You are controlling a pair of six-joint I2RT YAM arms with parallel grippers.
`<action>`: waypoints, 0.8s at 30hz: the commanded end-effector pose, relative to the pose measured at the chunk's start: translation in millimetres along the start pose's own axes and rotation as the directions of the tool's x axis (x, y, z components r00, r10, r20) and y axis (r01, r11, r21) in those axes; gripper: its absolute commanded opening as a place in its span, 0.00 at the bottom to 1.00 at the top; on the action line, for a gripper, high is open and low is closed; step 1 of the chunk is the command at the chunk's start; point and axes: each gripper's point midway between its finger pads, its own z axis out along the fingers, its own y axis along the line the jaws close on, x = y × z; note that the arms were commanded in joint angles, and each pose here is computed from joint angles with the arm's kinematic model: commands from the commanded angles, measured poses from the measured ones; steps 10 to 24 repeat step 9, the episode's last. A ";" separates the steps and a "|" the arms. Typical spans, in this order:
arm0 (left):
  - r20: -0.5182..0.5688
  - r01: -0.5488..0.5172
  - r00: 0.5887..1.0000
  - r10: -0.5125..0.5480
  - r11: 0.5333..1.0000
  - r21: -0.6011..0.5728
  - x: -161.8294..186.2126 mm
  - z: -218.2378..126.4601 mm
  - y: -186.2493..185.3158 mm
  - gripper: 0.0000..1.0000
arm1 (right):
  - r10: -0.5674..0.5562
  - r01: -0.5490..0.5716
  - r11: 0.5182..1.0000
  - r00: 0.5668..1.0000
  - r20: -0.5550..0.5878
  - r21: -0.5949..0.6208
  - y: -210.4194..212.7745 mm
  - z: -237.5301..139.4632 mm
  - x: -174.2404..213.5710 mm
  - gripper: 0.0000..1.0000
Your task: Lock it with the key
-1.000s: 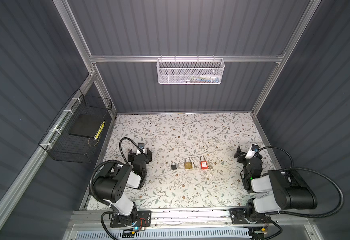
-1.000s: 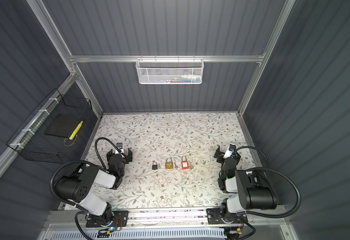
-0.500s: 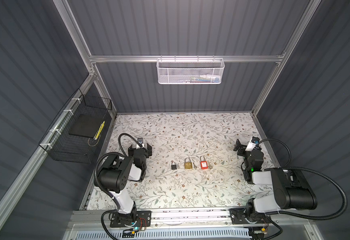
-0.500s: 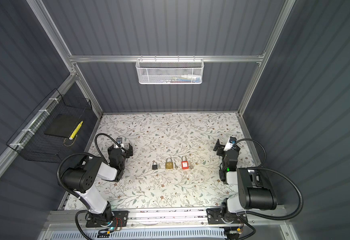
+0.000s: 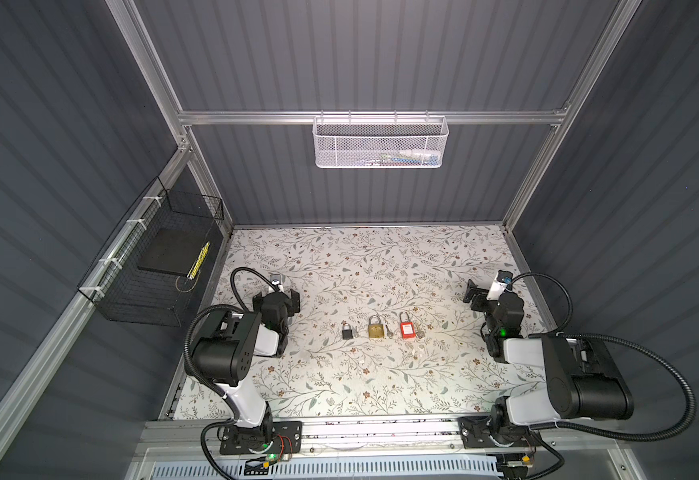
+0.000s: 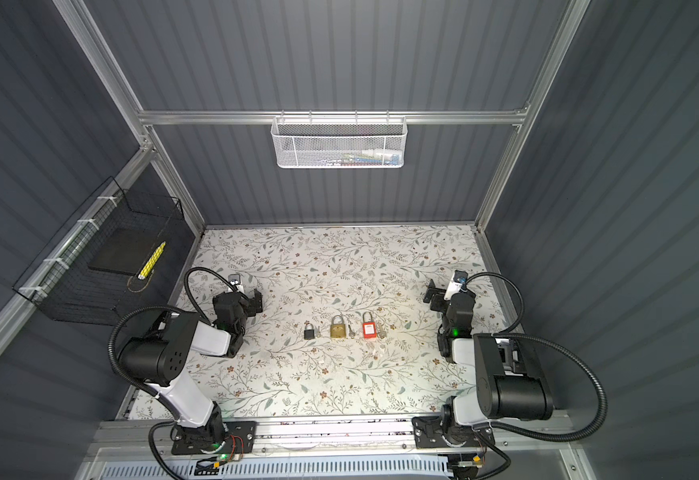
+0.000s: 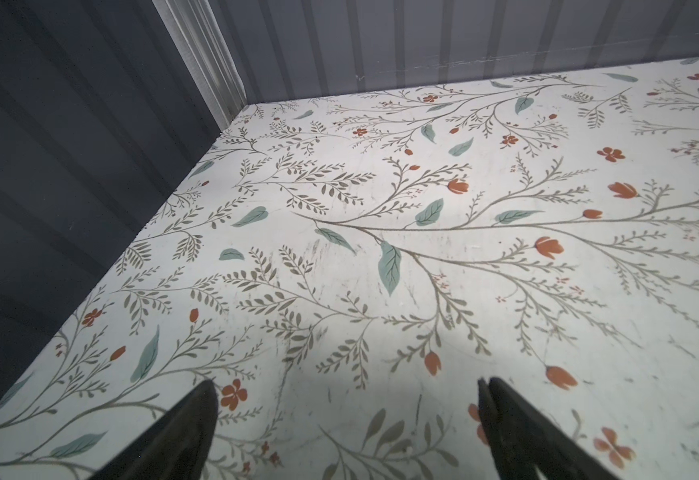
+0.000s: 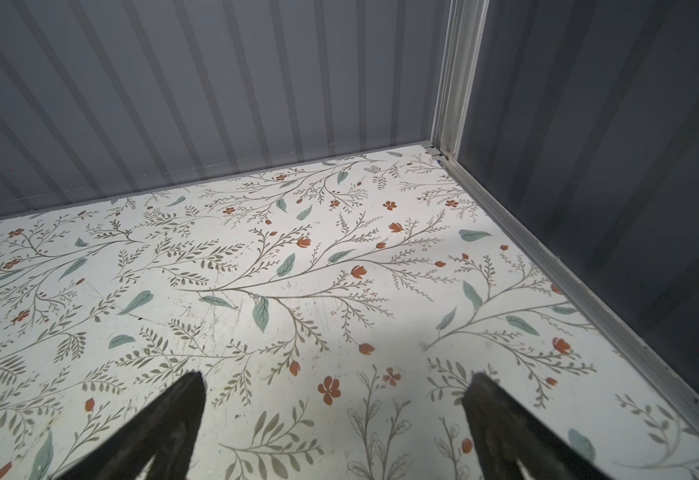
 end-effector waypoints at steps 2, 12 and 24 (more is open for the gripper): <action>0.018 0.020 1.000 -0.020 1.000 0.008 -8.2 0.3 -0.7 1.00 | -0.007 0.007 1.000 1.000 -0.004 0.000 -0.2 1.3 -1.1 0.99; 0.027 0.023 0.999 -0.024 1.000 0.001 -8.2 -1.8 1.0 1.00 | -0.016 0.016 1.000 1.000 -0.003 -0.016 3.2 1.1 -1.5 0.99; 0.027 0.023 0.999 -0.024 1.000 0.001 -8.2 -1.8 1.0 1.00 | -0.016 0.016 1.000 1.000 -0.003 -0.016 3.2 1.1 -1.5 0.99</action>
